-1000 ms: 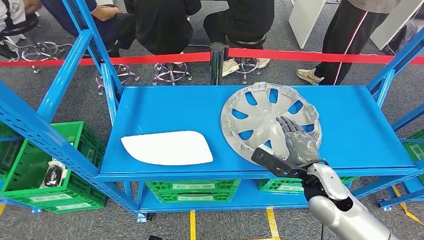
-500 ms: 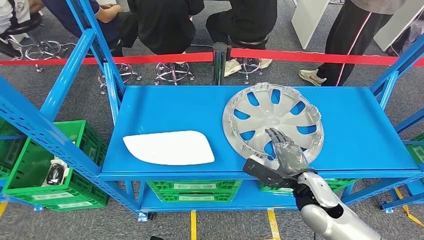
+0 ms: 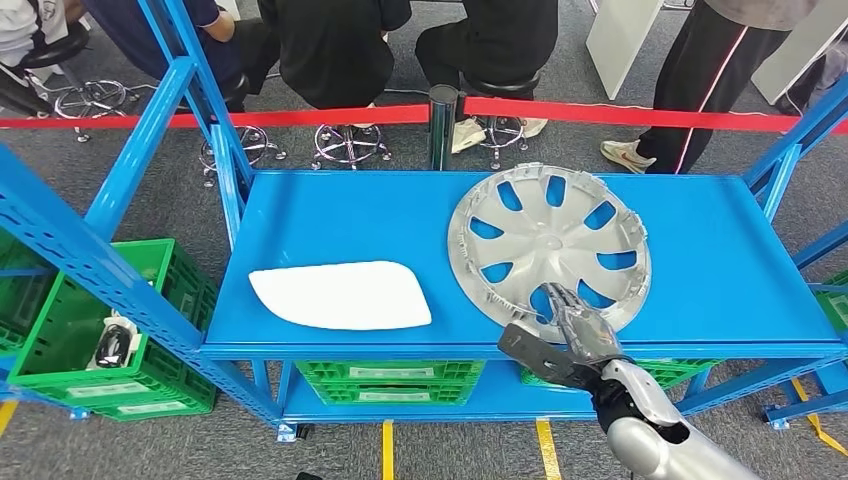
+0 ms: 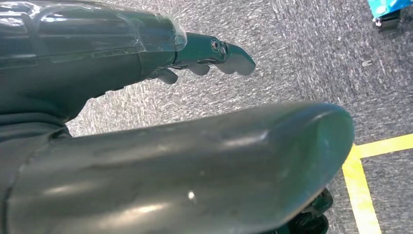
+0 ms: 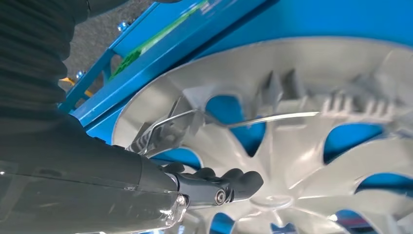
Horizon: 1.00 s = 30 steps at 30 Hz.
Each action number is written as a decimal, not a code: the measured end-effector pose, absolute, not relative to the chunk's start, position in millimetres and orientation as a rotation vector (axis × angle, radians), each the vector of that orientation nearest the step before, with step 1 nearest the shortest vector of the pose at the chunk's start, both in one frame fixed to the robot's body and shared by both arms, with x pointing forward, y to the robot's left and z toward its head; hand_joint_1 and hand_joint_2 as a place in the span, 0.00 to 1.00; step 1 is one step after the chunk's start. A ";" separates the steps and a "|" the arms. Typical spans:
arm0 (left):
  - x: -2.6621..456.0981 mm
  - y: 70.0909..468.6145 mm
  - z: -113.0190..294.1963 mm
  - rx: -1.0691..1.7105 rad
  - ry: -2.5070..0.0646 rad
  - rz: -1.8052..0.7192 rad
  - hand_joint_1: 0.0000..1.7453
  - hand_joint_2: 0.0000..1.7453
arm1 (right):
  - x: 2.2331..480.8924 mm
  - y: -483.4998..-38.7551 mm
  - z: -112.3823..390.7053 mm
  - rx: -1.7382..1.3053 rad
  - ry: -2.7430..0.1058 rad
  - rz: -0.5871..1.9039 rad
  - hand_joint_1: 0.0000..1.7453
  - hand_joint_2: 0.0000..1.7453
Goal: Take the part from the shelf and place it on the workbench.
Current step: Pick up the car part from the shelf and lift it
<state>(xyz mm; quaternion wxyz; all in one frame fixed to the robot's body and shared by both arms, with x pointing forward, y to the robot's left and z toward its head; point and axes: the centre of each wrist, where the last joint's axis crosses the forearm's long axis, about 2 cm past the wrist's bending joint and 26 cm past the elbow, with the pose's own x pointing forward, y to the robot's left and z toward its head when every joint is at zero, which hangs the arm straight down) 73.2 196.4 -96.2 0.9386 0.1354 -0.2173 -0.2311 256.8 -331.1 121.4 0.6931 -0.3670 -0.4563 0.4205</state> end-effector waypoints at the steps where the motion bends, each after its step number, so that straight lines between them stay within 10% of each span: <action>1: 73.2 197.3 -96.3 0.277 -0.445 -0.470 0.00 0.00 | 256.8 -333.5 119.7 -0.824 -1.013 0.938 0.00 1.00; 15: 72.9 202.5 -97.4 0.272 -0.465 -0.440 0.00 0.00 | 251.5 -357.3 109.4 -0.880 -0.952 0.924 0.00 1.00; 19: 72.9 203.7 -97.6 0.274 -0.463 -0.436 0.00 0.00 | 248.4 -361.6 107.4 -0.877 -0.945 0.905 0.98 1.00; 30: 72.8 204.9 -97.8 0.277 -0.459 -0.426 0.00 0.00 | 246.9 -370.3 109.0 -0.880 -0.954 0.861 1.00 1.00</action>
